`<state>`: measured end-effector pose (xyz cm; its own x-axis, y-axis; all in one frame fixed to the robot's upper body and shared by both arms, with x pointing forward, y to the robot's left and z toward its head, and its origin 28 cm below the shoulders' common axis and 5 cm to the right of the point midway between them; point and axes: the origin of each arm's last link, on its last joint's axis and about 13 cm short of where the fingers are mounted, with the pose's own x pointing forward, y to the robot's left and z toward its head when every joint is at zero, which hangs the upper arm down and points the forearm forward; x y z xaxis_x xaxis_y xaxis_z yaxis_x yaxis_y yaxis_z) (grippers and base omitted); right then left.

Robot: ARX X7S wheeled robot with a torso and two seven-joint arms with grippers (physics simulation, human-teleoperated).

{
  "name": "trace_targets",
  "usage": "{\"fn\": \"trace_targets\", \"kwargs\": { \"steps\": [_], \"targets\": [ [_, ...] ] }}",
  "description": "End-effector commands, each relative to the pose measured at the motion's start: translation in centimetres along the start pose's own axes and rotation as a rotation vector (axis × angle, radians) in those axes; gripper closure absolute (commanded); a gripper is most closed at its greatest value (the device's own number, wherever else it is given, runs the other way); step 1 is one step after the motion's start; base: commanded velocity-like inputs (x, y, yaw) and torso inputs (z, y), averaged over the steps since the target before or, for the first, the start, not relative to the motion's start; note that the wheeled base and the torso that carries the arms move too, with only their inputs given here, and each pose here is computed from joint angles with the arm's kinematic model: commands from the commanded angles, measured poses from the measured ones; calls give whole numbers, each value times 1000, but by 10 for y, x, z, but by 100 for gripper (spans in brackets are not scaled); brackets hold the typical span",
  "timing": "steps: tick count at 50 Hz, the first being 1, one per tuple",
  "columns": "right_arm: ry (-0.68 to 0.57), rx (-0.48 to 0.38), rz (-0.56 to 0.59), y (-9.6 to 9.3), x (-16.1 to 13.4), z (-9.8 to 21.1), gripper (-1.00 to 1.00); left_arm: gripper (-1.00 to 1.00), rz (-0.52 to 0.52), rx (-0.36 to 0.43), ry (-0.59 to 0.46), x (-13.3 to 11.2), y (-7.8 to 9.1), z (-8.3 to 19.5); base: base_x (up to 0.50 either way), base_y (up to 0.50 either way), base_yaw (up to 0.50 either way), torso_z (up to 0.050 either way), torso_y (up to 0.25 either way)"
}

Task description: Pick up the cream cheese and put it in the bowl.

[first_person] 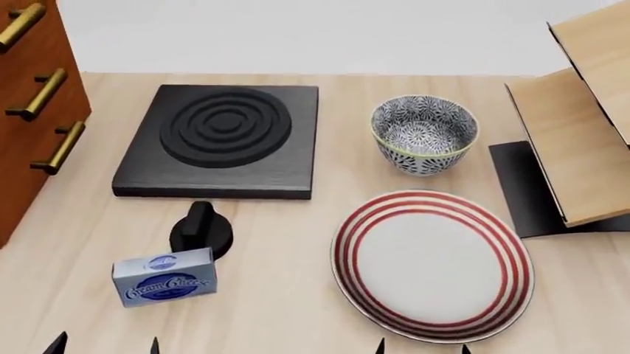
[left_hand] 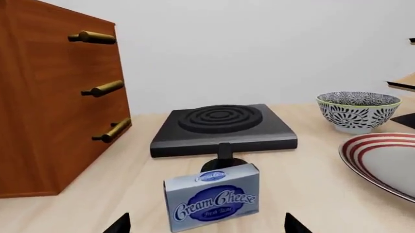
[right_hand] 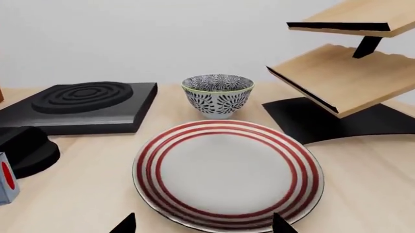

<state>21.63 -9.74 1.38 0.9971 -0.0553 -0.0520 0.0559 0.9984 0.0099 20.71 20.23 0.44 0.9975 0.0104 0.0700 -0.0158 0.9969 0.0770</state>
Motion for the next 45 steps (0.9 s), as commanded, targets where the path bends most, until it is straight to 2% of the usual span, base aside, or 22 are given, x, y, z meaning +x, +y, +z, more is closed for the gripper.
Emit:
{"fn": "trace_targets", "kwargs": {
  "steps": [1,4,6,9,10,13,14,16,18,19,21,23,24,26,29,31,33,34,38,40,45],
  "targets": [
    [-3,-1,-1,0,0,0,-100,-100,-3,2,0,1,1,10,230,0,0,0,0],
    [-2,-2,0,0,0,0,-100,-100,-1,1,0,0,0,-2,225,0,0,0,0],
    [-2,-2,0,0,0,0,-100,-100,-1,2,-1,1,1,8,227,0,0,0,0],
    [-3,-2,1,0,0,0,-100,-100,-1,2,1,0,0,2,221,0,0,0,0],
    [-3,-2,1,0,0,0,-100,-100,-1,2,1,1,1,11,227,0,0,0,0],
    [-3,-2,0,0,0,0,-100,-100,0,2,1,0,0,1,223,0,0,0,0],
    [-3,-2,1,0,0,0,-100,-100,1,1,0,1,1,10,223,0,0,0,0],
    [-3,-2,0,0,0,0,-100,-100,2,1,0,0,0,4,225,0,0,0,0],
    [-5,-1,0,0,-1,0,-100,-100,3,3,0,1,1,11,229,0,0,0,0],
    [-6,0,-1,0,-1,0,-100,-100,2,1,-2,0,0,1,223,0,0,0,0],
    [-5,1,-2,0,0,0,-100,-100,4,0,-2,0,0,-2,225,0,0,0,0],
    [-5,0,-3,0,0,0,-100,-100,5,-1,-2,1,1,12,225,0,0,0,0],
    [-3,1,-3,0,0,0,-100,-100,4,-2,-1,0,0,1,230,0,0,0,0],
    [-4,1,-2,0,0,0,-100,-100,4,0,-3,0,0,-1,221,0,0,0,0],
    [-3,1,-3,0,0,0,-100,-100,15,3,-13,0,2,12,227,0,0,0,5],
    [-3,1,-3,0,0,0,-100,-100,8,-6,-11,-1,1,0,225,0,0,0,0],
    [-3,1,-4,0,0,0,-100,-100,5,-1,-10,1,1,12,225,0,0,0,0],
    [-4,1,-4,0,0,0,-100,-100,5,-3,-11,-1,1,3,227,0,0,0,0],
    [-4,1,-3,0,0,0,-100,-100,4,-1,-10,0,1,13,227,0,0,0,0],
    [-6,2,-2,0,-1,0,-100,-100,3,-1,-10,-1,0,0,225,0,0,0,0],
    [-5,1,-2,0,0,0,-100,-100,2,0,-10,0,0,-1,225,0,0,0,0]
  ]
}}
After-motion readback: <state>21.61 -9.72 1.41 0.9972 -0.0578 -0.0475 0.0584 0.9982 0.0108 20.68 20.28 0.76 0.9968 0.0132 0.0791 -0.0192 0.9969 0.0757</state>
